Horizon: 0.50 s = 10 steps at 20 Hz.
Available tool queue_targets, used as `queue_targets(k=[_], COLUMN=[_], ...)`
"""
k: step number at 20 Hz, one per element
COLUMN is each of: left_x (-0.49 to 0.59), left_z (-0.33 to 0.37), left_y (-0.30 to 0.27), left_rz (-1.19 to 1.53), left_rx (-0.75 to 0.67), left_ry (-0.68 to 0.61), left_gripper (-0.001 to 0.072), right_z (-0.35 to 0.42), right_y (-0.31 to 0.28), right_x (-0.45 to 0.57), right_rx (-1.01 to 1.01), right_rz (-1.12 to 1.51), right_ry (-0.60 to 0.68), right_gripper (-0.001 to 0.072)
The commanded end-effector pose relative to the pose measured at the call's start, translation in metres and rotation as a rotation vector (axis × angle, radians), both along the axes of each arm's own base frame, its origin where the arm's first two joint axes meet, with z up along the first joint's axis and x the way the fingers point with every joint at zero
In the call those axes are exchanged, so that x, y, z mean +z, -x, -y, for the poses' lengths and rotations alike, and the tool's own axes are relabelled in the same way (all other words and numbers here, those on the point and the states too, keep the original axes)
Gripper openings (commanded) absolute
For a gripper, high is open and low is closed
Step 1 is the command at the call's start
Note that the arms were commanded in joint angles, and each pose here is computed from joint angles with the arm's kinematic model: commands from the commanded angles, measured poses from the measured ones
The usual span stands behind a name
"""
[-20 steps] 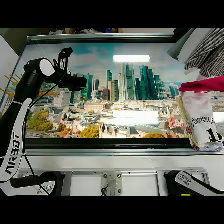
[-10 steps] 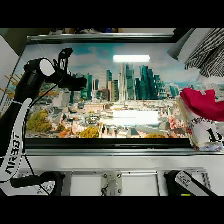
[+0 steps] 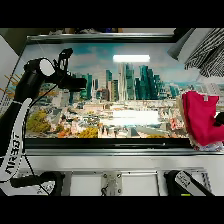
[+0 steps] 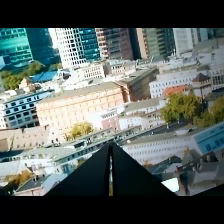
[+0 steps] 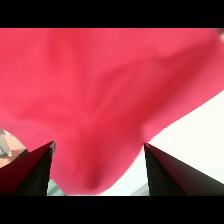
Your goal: Fold the clothes and pants, and hang the long-sleeved shirts on hangers.
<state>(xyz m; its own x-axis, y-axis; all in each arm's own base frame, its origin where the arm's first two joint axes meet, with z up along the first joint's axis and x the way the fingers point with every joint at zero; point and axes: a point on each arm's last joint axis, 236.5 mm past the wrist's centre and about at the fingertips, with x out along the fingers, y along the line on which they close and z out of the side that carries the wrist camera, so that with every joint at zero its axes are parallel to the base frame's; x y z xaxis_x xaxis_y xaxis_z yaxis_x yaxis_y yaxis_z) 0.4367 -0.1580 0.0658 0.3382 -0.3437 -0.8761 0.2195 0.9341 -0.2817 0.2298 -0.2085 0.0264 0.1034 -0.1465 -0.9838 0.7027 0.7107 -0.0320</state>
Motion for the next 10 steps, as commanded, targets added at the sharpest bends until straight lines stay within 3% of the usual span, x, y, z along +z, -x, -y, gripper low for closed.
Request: queue_targets(k=[1, 3, 5, 8, 10], left_x=[0.000, 0.000, 0.000, 0.000, 0.001], left_z=[0.000, 0.000, 0.000, 0.000, 0.000], left_y=[0.001, 0.001, 0.000, 0.000, -0.002], left_rz=[-0.003, -0.003, 0.000, 0.001, 0.007], left_rx=[0.000, 0.000, 0.001, 0.001, 0.003], left_ry=[-0.001, 0.000, 0.001, 0.001, 0.001], left_gripper=[0.0008, 0.0008, 0.0008, 0.0008, 0.0008], right_z=[0.013, 0.014, -0.028, -0.141, -0.213], right_y=[-0.002, -0.025, -0.063, -0.098, -0.102], right_x=[0.021, 0.067, 0.117, 0.157, 0.154], right_rx=[-0.001, 0.017, 0.145, 0.434, 0.616], right_rz=[0.031, 0.208, 0.463, 0.701, 0.727], right_ry=[0.077, 0.157, 0.141, -0.039, -0.161], right_gripper=[0.0608, 0.0608, 0.0608, 0.0606, 0.0605])
